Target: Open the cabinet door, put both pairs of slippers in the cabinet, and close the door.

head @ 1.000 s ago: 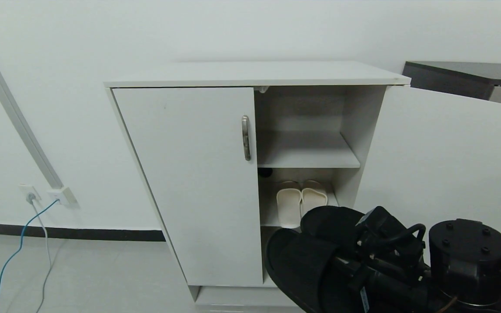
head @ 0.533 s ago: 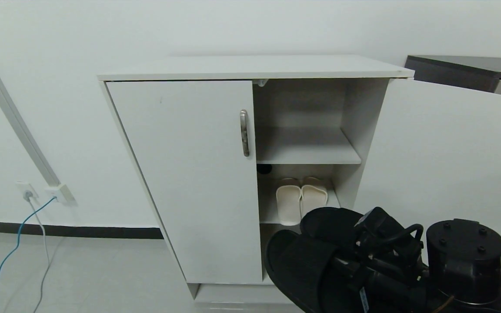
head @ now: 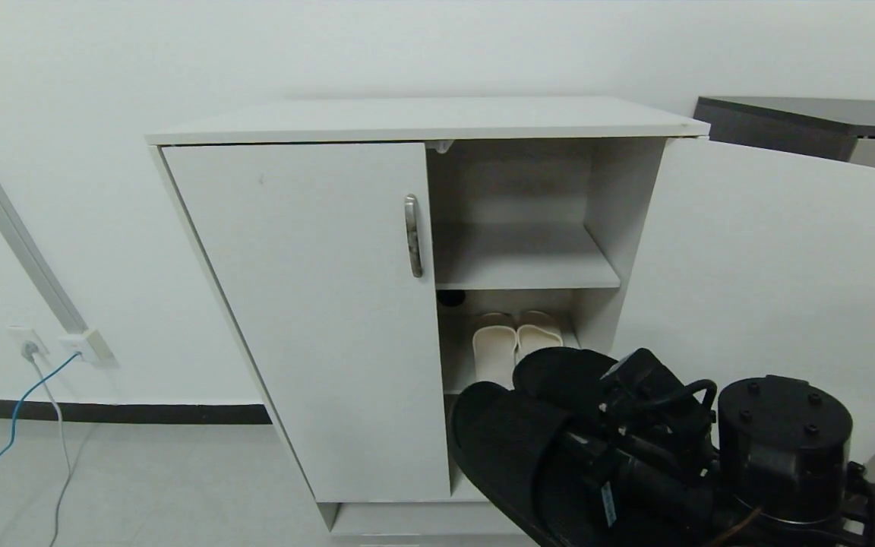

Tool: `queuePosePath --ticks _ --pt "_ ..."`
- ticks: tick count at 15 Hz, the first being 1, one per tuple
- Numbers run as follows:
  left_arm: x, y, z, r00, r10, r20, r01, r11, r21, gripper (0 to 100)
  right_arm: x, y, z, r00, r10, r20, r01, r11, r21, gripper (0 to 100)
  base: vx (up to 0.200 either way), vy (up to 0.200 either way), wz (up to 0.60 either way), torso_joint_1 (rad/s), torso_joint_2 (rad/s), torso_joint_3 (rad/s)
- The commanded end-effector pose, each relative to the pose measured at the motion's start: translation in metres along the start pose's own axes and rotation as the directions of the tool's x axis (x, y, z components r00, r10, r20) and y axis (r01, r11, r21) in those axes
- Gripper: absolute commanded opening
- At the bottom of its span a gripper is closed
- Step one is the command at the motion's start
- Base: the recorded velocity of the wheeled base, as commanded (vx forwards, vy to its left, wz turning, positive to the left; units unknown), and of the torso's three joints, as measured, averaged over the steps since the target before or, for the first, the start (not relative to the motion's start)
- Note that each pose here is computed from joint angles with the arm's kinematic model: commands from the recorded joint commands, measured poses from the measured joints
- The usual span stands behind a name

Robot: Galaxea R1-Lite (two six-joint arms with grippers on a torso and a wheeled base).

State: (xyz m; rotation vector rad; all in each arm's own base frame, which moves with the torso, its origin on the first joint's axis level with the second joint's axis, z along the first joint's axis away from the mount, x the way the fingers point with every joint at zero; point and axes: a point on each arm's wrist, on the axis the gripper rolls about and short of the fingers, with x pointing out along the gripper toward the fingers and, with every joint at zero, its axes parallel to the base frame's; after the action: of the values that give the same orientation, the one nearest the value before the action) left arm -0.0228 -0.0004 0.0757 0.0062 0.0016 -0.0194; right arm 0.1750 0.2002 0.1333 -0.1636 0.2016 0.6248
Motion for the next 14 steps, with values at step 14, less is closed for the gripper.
queuePosePath --ticks 14 --pt "0.0 0.0 0.0 1.0 0.001 -0.001 -0.001 1.0 0.0 0 0.062 0.04 0.086 0.858 -0.509 -0.069 0.512 0.837 0.195 0 0.0 0.0 0.0 0.0 0.0 0.0"
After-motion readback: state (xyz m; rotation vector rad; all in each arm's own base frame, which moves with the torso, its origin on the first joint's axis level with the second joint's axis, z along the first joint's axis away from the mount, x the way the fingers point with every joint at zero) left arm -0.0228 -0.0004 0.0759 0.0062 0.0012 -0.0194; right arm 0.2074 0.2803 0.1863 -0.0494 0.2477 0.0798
